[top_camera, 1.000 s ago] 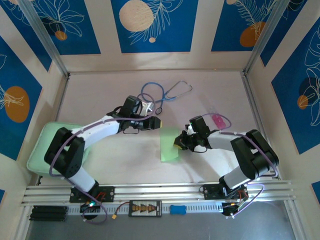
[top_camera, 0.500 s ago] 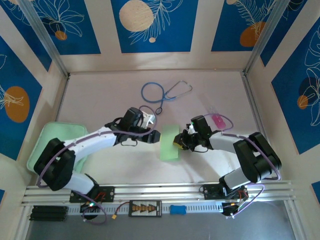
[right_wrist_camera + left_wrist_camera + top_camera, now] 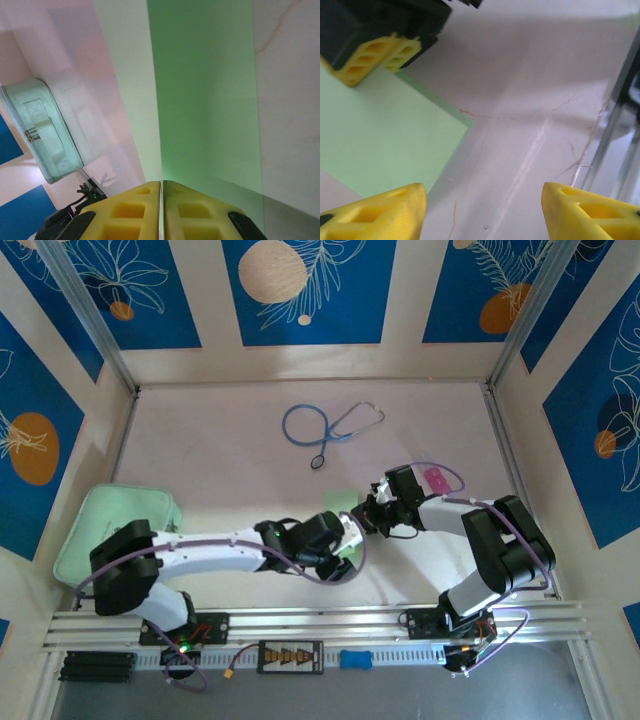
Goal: Fold a paper plane with a square sheet of paper (pick it up from the middle)
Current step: Fold the triangle a second time at the center of the table.
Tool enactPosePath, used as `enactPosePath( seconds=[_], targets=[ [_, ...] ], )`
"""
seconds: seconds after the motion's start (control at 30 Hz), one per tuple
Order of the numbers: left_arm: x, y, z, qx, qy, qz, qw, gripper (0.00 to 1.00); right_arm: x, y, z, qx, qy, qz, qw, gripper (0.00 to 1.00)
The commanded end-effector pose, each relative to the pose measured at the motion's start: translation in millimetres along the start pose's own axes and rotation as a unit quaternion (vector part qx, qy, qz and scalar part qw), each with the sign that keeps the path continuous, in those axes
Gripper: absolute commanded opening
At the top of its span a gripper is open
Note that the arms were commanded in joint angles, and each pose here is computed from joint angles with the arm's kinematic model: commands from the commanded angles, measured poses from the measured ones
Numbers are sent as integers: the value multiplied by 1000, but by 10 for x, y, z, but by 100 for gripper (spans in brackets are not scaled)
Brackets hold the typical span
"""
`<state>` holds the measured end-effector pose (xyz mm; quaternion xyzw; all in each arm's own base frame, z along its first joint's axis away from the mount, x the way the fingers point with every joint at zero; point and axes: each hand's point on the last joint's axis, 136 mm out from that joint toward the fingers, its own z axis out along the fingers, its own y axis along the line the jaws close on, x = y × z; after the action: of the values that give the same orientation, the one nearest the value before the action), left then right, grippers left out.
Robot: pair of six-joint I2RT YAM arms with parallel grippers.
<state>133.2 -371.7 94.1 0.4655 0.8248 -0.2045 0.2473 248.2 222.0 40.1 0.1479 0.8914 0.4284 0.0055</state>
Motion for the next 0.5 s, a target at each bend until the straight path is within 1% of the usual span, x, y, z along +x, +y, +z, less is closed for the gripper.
enactPosePath(
  seconds=[0.0,0.07,0.23,0.37,0.47],
  targets=[
    [-54,159,20,-100,3,67,993,67,47,46,-29,-6,15,-4,1000,12],
    [-71,138,56,-119,0,93,988,68,39,33,-30,-3,12,-3,1000,12],
    [-89,240,134,-171,0,106,980,72,37,26,-28,-2,10,0,1000,12],
    [-137,235,210,-175,-3,109,979,72,35,35,-34,-2,9,3,1000,11],
    [-164,261,254,-186,-1,109,976,70,41,31,-45,-1,7,4,1000,12]
  ],
)
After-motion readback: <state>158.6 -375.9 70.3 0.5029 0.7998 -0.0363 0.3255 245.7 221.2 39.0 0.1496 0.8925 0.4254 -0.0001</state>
